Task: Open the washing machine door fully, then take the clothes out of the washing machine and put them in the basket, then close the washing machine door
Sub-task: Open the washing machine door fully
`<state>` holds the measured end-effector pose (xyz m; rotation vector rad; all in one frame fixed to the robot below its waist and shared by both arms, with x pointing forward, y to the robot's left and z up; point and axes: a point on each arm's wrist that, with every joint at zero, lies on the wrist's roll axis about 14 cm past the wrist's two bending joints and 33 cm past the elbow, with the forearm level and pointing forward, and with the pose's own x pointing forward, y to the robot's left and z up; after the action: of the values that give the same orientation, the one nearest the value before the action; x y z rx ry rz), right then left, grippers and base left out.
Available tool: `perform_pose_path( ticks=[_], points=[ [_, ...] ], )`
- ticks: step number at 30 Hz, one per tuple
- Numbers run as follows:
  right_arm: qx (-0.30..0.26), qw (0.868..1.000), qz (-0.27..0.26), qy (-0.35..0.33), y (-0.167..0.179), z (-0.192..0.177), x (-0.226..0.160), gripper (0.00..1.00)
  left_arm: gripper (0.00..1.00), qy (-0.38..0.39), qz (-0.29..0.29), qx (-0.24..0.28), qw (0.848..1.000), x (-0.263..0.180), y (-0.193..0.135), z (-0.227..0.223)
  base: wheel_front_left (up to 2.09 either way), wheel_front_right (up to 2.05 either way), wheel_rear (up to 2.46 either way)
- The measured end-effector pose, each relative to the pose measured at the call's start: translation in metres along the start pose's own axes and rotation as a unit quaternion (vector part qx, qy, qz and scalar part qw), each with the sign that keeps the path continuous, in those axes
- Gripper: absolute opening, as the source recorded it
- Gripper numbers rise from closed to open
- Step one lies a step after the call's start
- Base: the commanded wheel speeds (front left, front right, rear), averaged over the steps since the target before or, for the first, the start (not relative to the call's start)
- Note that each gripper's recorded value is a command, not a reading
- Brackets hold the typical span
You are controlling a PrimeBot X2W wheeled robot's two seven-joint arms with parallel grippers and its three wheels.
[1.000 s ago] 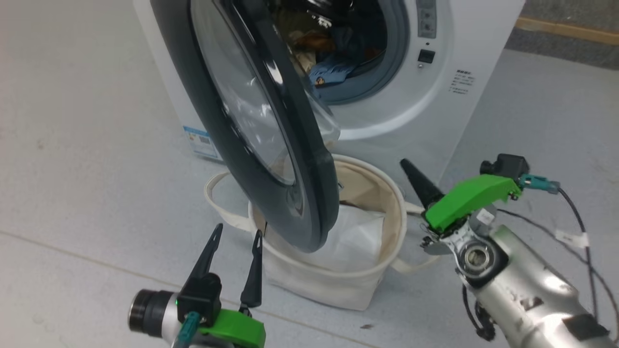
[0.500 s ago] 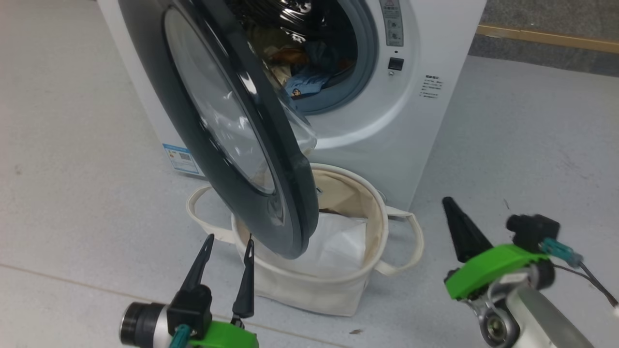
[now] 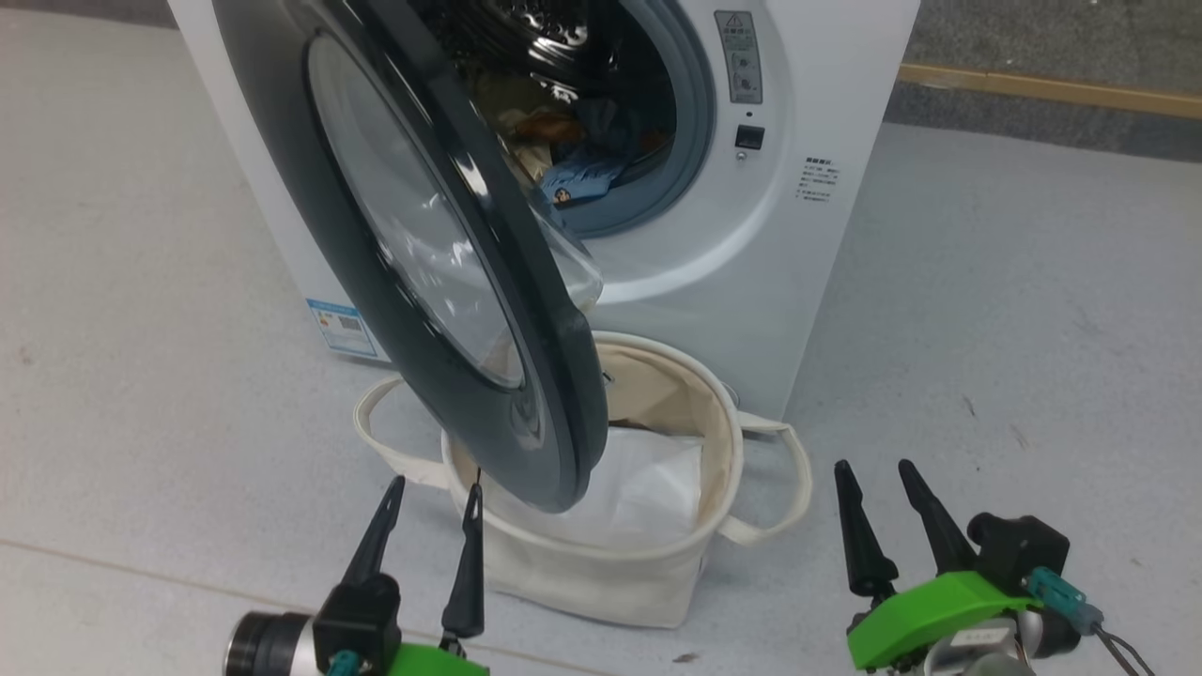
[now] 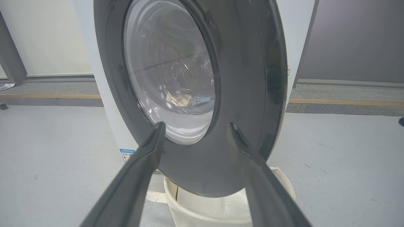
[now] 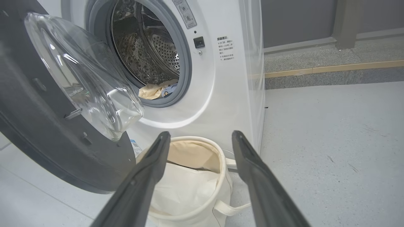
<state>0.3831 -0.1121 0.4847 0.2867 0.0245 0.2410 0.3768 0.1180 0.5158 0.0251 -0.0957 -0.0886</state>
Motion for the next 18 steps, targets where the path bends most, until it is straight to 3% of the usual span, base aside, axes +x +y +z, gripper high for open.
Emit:
perform_pose_path(
  ticks=[9, 14, 15, 16, 18],
  points=[
    [-0.003, 1.000, -0.002, -0.015, 0.000, 0.010, 0.002, 1.00, 1.00, -0.039, 0.006, -0.009, 0.999, 0.001, 0.004, 0.026, 0.00, 0.00, 0.00],
    [0.006, 1.000, -0.002, -0.012, 0.000, 0.006, 0.006, 1.00, 1.00, -0.099, 0.000, -0.019, 0.995, 0.012, 0.003, 0.064, 0.00, 0.00, 0.00],
    [0.006, 1.000, -0.003, -0.010, 0.000, 0.005, 0.007, 1.00, 0.69, -0.117, -0.004, -0.023, 0.993, 0.015, 0.001, 0.076, 0.00, 0.00, 0.00],
    [0.007, 1.000, -0.004, -0.008, -0.001, 0.003, 0.008, 1.00, 0.00, -0.137, -0.009, -0.027, 0.990, 0.019, -0.001, 0.089, 0.00, 0.00, 0.00],
    [0.009, 1.000, -0.004, -0.004, -0.002, 0.000, 0.011, 1.00, 0.00, -0.182, -0.015, -0.029, 0.983, 0.025, -0.003, 0.118, 0.00, 0.00, 0.00]
  ],
)
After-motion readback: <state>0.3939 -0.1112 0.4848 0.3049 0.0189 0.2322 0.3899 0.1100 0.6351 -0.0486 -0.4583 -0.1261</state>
